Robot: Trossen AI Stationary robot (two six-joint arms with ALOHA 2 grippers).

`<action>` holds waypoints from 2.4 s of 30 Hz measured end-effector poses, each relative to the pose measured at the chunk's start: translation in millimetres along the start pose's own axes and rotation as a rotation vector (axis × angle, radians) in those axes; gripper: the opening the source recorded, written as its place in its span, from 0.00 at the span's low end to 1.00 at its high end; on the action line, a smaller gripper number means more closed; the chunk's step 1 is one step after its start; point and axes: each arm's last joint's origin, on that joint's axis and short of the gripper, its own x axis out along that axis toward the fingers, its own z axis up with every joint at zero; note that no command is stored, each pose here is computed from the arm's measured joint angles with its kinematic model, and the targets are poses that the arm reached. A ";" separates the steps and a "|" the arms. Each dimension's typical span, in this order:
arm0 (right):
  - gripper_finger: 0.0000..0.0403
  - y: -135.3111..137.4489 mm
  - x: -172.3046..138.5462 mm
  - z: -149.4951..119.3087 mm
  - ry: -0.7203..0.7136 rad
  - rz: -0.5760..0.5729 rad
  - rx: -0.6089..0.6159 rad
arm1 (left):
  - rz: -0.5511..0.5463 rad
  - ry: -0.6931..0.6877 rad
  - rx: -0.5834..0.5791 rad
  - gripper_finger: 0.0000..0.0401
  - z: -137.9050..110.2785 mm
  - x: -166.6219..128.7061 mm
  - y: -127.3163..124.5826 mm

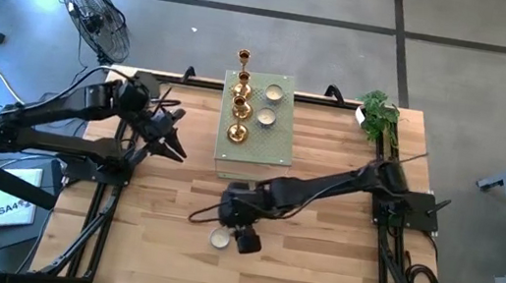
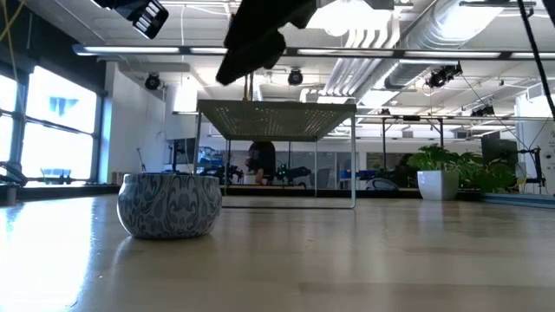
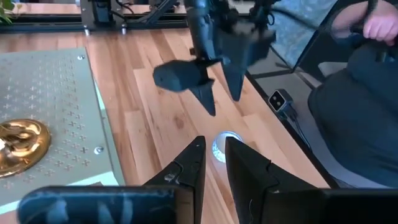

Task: Pick & Place candle stick holders
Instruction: Put the blue scented candle on the shelf aligned with the blue scented candles

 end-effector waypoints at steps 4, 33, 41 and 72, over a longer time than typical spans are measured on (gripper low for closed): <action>0.64 -0.9 19.4 7.1 0.094 0.006 -0.011 | 0.000 -0.010 -0.006 0.15 -6.6 -0.5 -2.3; 0.64 7.7 54.6 23.7 0.144 -0.028 0.063 | 0.000 -0.069 0.018 0.15 -13.1 4.8 0.1; 0.64 8.4 66.7 19.8 0.160 -0.005 0.084 | -0.034 -0.059 0.003 0.15 -15.0 4.9 -1.2; 0.64 -2.1 120.7 -0.2 0.217 0.031 0.083 | -0.127 -0.088 0.020 0.15 -67.1 39.8 12.6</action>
